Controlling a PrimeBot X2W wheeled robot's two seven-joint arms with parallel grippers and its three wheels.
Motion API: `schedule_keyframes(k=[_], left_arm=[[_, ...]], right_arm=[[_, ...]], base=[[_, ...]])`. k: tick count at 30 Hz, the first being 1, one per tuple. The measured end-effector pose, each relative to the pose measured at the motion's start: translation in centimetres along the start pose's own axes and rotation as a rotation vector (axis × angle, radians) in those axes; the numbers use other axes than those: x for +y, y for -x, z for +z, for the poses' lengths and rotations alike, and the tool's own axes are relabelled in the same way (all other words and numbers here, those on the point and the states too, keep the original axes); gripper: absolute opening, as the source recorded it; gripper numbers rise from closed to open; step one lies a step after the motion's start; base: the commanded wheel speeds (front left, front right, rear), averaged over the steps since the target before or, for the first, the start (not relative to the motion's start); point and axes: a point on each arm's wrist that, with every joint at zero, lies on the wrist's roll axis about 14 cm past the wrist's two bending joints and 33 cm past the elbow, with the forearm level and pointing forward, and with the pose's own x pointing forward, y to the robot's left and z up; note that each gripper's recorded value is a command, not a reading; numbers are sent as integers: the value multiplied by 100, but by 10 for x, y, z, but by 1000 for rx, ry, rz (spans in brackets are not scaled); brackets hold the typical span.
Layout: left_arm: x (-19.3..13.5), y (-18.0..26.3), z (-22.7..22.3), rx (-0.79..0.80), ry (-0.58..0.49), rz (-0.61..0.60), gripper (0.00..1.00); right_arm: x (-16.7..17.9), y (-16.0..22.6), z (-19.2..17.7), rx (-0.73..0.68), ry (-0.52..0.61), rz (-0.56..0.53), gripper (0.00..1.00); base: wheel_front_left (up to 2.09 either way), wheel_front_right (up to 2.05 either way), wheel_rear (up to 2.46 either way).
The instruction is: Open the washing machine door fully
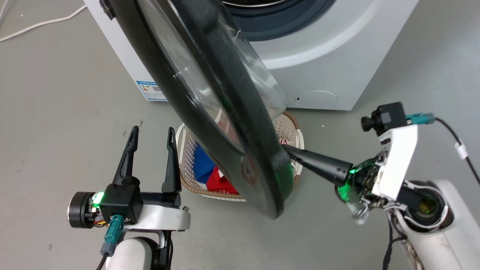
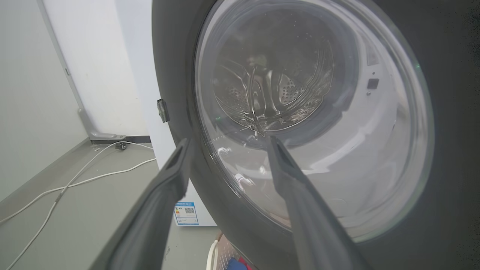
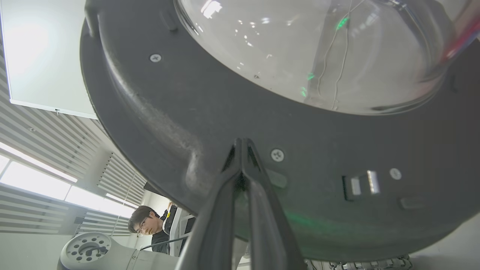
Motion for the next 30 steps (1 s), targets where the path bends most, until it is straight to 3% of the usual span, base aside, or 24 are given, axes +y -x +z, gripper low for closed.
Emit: schedule_keyframes(k=[8,15,25,30], left_arm=[[1,7,6,-7,-2,4,100],[4,17,9,-7,-3,12,100],[3,37,19,-19,-1,15,100],[1,49,26,-33,0,10,100]], right_arm=[[6,-13,-38,56,-62,41,0],[9,-12,-39,-2,-85,48,0],[20,40,4,-395,-148,92,0],[32,85,24,-642,-103,94,0]], base=[[0,0,0],[0,0,0],[0,0,0],[0,0,0]])
